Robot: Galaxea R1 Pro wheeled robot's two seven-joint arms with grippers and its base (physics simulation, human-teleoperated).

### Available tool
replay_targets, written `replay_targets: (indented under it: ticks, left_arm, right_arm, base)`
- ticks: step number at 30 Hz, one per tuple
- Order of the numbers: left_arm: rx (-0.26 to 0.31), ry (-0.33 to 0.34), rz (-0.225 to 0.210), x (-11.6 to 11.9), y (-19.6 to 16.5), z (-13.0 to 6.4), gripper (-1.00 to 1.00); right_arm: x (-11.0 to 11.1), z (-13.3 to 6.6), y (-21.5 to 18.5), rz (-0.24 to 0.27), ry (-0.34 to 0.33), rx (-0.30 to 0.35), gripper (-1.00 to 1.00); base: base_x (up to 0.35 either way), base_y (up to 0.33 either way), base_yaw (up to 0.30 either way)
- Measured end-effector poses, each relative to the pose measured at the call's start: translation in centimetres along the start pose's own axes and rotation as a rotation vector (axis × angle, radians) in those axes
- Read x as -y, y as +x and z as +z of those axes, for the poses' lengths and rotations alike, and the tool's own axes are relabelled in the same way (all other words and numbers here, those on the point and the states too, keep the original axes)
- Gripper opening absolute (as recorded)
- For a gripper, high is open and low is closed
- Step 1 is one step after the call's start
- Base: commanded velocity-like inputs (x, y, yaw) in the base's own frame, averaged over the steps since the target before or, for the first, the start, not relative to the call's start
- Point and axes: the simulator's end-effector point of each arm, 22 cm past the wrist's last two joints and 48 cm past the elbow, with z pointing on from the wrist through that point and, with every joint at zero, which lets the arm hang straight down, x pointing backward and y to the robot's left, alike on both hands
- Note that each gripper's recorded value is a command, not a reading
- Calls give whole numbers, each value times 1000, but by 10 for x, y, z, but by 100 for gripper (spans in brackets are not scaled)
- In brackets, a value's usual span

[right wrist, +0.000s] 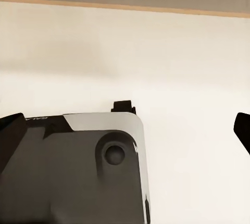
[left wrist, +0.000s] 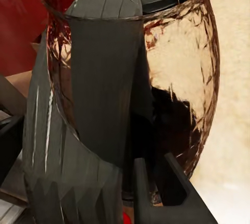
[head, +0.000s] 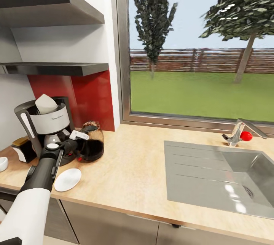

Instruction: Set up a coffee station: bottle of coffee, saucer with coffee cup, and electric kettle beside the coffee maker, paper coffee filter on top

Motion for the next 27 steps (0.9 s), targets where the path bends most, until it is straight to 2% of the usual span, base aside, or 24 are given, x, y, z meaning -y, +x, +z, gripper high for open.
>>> replay_targets:
  ticks: [3,9,10,11,27]
  left_arm:
    - [-21,12,-6,4,10,3,-100]
    - [-22,16,-11,5,11,4,-100]
    - [-22,16,-11,5,11,4,100]
    - [-38,25,-18,8,18,7,100]
    - [-37,21,-18,6,18,6,100]
  right_arm:
    - [0,0,0,0,0,0,100]
    - [0,0,0,0,0,1,100]
    - [0,0,0,0,0,1,100]
    - [0,0,0,0,0,0,100]
    - [0,0,0,0,0,0,100]
  base:
    - [0,0,0]
    - [0,0,0]
    - [0,0,0]
    - [0,0,0]
    - [0,0,0]
